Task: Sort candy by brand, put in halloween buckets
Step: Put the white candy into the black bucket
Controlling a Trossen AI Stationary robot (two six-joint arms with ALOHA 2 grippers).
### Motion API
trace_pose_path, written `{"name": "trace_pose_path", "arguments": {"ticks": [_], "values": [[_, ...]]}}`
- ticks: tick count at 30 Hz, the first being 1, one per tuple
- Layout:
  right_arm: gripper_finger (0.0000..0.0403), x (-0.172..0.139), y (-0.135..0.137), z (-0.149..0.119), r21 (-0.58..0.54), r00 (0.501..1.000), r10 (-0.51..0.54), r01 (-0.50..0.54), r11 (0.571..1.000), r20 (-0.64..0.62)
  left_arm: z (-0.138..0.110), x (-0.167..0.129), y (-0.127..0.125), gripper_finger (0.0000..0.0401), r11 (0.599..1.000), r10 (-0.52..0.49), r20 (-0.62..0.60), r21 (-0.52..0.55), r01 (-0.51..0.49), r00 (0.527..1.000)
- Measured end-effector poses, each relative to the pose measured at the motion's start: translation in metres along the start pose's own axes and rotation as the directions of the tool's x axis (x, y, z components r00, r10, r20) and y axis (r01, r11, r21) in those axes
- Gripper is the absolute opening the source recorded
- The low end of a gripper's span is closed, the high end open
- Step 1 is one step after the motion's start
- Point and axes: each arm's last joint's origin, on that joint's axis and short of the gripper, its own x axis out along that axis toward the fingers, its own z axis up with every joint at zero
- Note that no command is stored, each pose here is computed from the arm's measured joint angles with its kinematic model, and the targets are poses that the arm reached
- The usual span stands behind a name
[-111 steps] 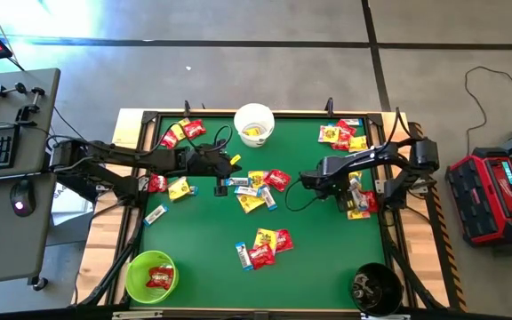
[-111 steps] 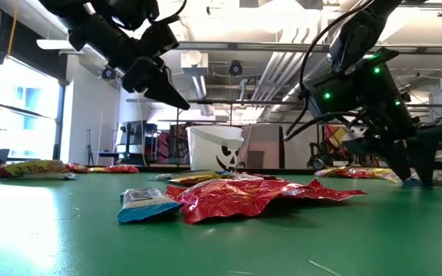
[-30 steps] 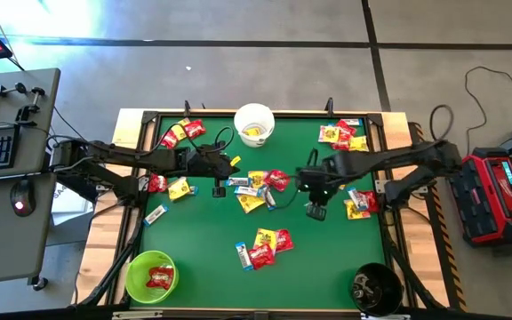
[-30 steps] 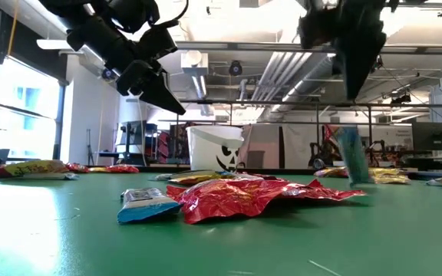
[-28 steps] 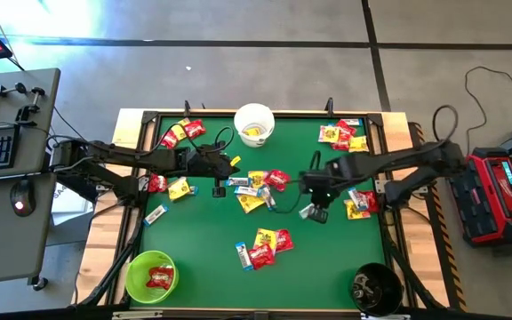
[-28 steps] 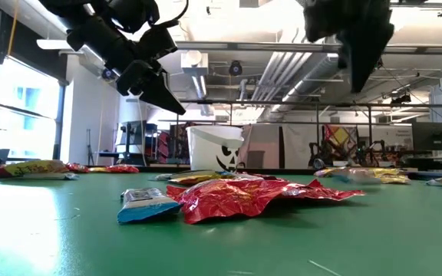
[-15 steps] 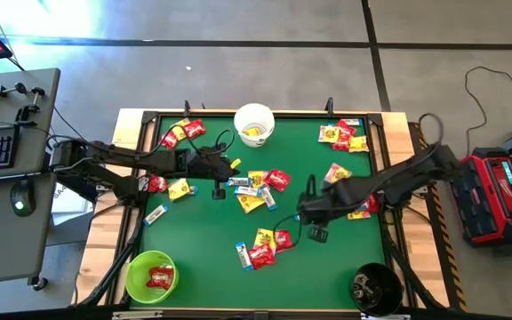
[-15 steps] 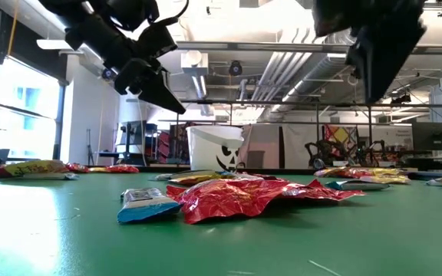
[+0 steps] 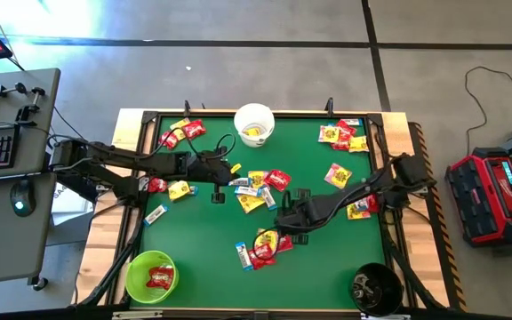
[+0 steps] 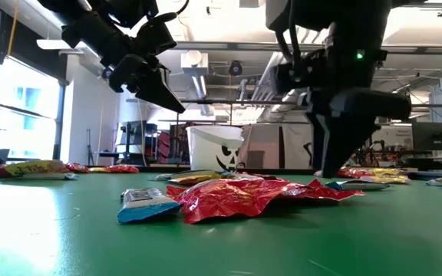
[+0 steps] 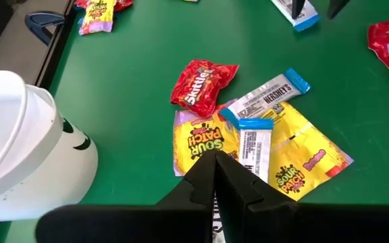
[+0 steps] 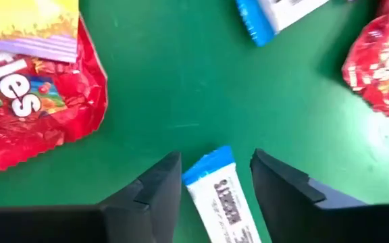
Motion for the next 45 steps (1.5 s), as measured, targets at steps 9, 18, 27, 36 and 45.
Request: {"name": "trace_pose_path", "arguments": {"ticks": [9,18,27,36,45], "values": [[0.0134,0.004,0.007,-0.002,0.020,1.000,-0.013,0.013,1.000,-0.009,-0.001,0.000,0.000,0.0000,1.000,-0.005,-0.015,0.001,0.005,1.000],[0.0112,0.019,0.011,-0.003,0.004,0.997,-0.047,0.047,0.999,-0.057,-0.001,0.000,0.000,0.0000,1.000,-0.005,-0.015,0.000,0.005,1.000],[0.0005,0.018,0.010,-0.005,0.004,0.997,-0.023,0.023,1.000,-0.075,-0.002,0.000,0.000,0.0000,1.000,-0.005,-0.016,-0.013,0.005,1.000],[0.0000,-0.027,-0.001,-0.013,0.090,0.999,-0.043,0.043,0.995,0.000,-0.001,0.000,0.000,0.0000,1.000,-0.005,-0.015,-0.012,0.005,1.000],[0.0021,-0.042,0.003,-0.021,0.123,0.999,-0.028,0.024,0.992,0.028,-0.002,0.000,-0.001,0.0000,1.000,-0.005,-0.015,-0.014,0.005,1.000]]}}
